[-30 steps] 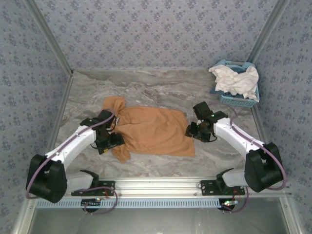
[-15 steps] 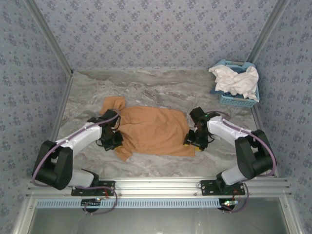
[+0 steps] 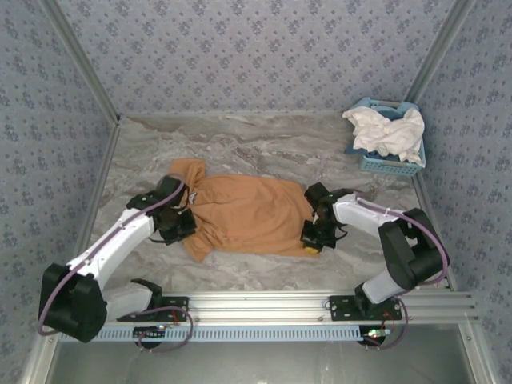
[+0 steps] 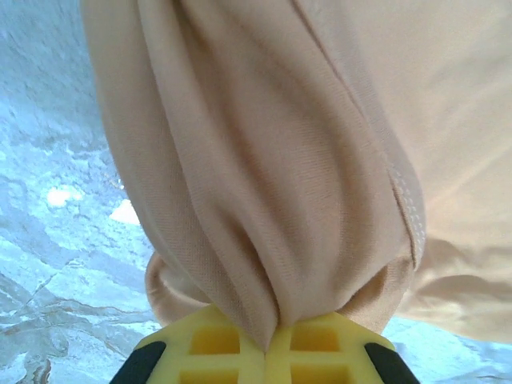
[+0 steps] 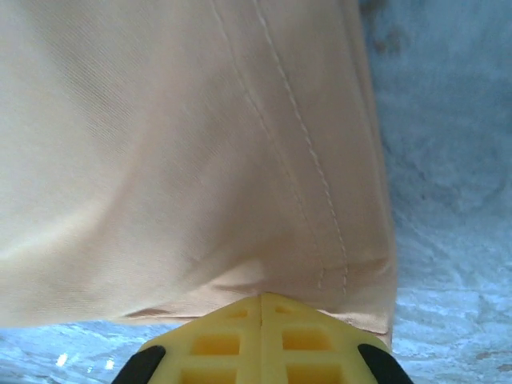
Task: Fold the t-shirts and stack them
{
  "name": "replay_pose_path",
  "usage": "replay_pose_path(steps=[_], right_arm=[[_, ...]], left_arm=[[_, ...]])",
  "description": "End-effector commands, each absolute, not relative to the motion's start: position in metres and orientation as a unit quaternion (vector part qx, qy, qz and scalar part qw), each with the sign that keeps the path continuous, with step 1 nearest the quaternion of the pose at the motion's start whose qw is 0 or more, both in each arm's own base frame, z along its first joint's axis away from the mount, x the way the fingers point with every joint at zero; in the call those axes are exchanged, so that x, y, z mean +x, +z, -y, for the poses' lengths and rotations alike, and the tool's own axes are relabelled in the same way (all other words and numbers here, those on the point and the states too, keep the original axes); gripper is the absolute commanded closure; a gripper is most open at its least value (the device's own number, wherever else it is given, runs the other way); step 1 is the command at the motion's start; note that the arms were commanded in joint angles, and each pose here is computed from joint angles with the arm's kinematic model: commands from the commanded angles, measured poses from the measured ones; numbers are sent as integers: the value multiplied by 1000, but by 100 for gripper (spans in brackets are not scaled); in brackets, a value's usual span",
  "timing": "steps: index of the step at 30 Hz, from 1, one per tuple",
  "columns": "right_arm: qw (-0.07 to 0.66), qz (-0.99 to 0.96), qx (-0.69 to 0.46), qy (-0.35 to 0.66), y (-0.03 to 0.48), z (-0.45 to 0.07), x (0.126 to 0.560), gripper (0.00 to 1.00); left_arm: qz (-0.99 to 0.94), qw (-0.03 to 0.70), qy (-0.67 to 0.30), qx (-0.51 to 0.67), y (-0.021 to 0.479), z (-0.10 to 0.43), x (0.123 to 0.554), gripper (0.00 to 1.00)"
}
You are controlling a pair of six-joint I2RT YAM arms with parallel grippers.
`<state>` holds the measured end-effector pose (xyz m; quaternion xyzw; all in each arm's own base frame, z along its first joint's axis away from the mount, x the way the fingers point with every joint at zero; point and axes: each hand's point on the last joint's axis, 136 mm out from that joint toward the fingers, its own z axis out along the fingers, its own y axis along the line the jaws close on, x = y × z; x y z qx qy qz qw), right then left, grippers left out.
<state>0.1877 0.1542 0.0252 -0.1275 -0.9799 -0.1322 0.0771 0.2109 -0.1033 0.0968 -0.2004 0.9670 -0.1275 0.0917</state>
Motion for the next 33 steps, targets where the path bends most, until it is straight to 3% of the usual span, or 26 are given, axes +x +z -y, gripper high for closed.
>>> replay_pose_path(steps=[1, 8, 11, 14, 16, 19, 22, 29, 33], right_arm=[[-33, 975, -132, -176, 79, -166, 245, 100], [-240, 930, -137, -244, 231, -154, 339, 100], [-315, 899, -133, -272, 293, -146, 360, 100], [-330, 894, -134, -273, 317, -140, 360, 100], [-301, 909, -130, -258, 299, -142, 348, 99], [-228, 935, -123, -241, 240, -165, 317, 76], [-199, 955, -67, -212, 191, -203, 287, 60], [-174, 952, 172, -184, 120, -334, 244, 41], [-182, 940, 252, -137, 96, -389, 235, 33]], left_arm=[[-947, 169, -163, -218, 152, 100, 239, 100], [-859, 340, -260, -279, 280, 75, 319, 100], [-821, 402, -285, -289, 332, 65, 344, 100], [-803, 422, -316, -277, 364, 71, 356, 100], [-803, 415, -332, -269, 368, 78, 357, 100], [-809, 390, -338, -280, 345, 81, 350, 100], [-820, 369, -325, -293, 315, 77, 337, 100], [-869, 311, -140, -358, 246, 22, 286, 100], [-876, 290, -91, -375, 226, 7, 271, 100]])
